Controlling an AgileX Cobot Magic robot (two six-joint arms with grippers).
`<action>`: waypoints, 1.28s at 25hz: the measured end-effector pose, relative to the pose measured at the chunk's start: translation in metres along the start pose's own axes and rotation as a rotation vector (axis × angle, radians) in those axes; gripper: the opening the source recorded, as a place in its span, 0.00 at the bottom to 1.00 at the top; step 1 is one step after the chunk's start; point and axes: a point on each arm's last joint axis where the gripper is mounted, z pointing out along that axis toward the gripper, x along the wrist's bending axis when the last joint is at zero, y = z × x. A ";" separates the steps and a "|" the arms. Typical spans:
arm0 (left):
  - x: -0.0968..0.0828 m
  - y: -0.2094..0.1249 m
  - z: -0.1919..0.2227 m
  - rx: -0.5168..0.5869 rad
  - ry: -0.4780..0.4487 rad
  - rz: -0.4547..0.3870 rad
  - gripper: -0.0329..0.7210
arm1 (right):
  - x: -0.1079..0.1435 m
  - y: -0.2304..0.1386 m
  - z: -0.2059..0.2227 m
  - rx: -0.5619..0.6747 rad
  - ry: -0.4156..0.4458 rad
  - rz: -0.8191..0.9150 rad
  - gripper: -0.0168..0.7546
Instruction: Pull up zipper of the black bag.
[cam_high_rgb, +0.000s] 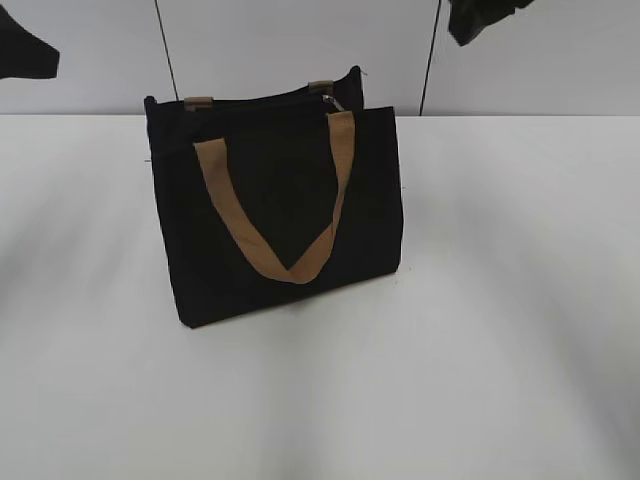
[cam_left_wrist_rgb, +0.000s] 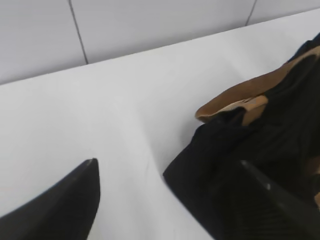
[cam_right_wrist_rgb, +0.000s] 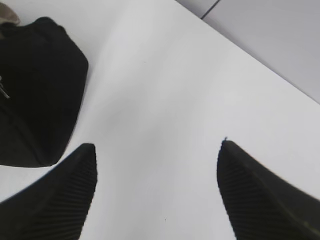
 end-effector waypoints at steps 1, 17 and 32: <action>0.002 0.005 -0.004 0.018 0.025 -0.007 0.82 | -0.004 -0.001 -0.006 -0.004 -0.010 0.022 0.76; -0.017 -0.035 -0.139 0.069 0.368 -0.152 0.78 | -0.006 -0.137 -0.128 -0.086 0.009 0.229 0.76; -0.073 -0.181 -0.203 -0.012 0.309 -0.192 0.75 | 0.082 -0.323 -0.150 -0.191 0.062 0.280 0.73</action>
